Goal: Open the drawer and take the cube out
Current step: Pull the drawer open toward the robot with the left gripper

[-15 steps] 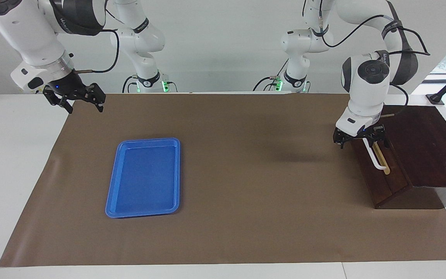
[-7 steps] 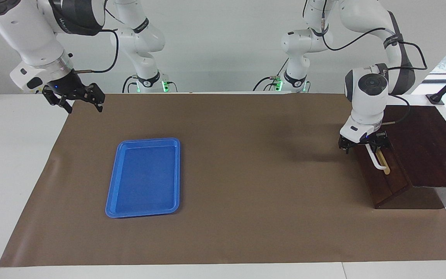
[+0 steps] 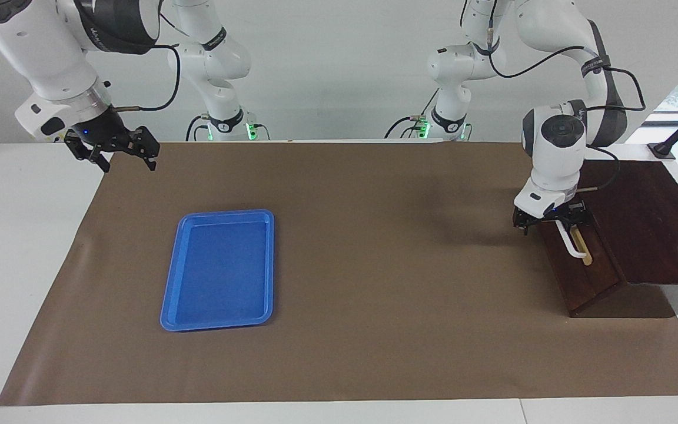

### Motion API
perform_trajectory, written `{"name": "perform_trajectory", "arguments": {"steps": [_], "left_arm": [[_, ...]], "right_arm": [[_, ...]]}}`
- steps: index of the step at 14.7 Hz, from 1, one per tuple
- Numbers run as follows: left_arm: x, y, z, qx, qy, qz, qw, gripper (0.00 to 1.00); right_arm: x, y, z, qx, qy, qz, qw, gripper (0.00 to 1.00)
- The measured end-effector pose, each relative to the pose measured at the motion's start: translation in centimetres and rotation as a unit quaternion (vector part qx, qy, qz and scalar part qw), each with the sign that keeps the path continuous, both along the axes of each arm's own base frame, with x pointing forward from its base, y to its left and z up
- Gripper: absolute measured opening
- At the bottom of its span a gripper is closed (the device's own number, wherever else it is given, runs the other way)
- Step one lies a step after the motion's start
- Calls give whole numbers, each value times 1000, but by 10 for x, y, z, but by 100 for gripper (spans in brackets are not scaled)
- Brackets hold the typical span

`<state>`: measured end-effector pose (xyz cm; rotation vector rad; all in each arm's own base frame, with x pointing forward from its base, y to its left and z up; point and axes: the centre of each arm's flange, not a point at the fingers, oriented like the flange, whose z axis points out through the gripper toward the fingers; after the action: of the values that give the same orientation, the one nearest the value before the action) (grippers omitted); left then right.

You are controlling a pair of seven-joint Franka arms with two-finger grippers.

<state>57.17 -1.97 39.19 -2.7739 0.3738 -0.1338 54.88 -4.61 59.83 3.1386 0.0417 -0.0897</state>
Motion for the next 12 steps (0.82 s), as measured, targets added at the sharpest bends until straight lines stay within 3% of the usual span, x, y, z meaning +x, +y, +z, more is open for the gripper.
{"name": "perform_trajectory", "arguments": {"steps": [6,12], "left_arm": [[-11,-84,-2,-9,-16,-4,1000,100],[-22,-123,-4,-18,-10,4,1000,100]], "right_arm": [[0,0,-1,0,1,0,1000,100],[0,0,-2,0,2,0,1000,100]]}}
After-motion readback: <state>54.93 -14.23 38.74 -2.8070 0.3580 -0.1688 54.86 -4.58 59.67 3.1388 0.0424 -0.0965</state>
